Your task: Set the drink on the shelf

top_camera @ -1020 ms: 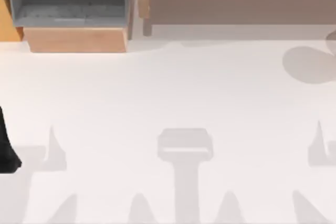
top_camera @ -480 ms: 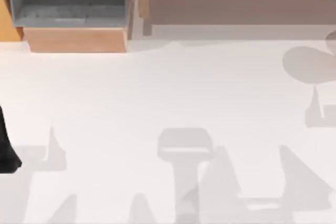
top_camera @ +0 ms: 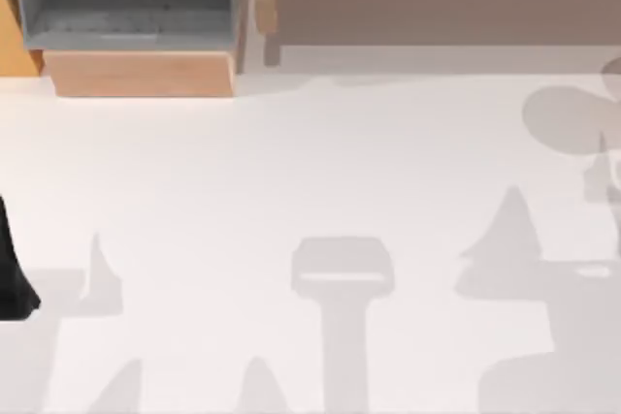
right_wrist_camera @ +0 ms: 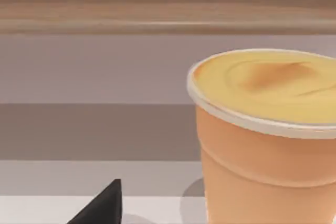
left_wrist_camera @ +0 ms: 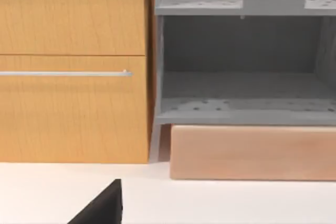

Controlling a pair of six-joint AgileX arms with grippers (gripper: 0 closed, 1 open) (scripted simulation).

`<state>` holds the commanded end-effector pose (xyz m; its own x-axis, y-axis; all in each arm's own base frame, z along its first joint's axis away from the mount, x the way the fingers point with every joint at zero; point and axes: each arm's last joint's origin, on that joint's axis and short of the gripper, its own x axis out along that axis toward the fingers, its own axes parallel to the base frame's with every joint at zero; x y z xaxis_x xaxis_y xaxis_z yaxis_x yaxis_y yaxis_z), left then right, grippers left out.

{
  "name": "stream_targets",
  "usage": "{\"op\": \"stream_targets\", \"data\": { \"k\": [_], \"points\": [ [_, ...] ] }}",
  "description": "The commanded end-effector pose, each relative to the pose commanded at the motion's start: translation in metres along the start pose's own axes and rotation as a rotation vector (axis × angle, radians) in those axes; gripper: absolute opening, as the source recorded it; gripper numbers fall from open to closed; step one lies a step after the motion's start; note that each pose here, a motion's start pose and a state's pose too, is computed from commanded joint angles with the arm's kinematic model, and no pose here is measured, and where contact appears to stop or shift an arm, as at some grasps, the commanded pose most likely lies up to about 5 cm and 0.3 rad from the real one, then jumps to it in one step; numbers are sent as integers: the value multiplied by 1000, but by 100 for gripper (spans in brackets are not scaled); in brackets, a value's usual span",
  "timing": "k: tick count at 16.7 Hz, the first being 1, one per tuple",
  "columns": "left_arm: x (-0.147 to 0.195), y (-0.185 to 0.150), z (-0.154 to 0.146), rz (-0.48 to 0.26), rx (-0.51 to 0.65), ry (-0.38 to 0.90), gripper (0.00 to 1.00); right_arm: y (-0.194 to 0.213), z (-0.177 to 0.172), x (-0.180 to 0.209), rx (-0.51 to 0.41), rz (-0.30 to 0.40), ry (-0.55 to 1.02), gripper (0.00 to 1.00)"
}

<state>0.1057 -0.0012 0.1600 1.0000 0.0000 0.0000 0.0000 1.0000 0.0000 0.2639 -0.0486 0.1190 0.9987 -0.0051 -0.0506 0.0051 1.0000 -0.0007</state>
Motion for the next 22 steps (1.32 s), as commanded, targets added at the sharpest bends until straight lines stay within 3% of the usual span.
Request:
{"op": "stream_targets", "data": {
  "k": [7, 15, 22],
  "points": [
    [0, 0, 0, 0, 0, 0, 100, -18, -53, 21, -8, -10, -41, 100],
    [0, 0, 0, 0, 0, 0, 100, -18, -61, 23, -5, -8, -31, 100],
    [0, 0, 0, 0, 0, 0, 100, -21, -57, 62, -10, -11, -52, 100]
  ]
}}
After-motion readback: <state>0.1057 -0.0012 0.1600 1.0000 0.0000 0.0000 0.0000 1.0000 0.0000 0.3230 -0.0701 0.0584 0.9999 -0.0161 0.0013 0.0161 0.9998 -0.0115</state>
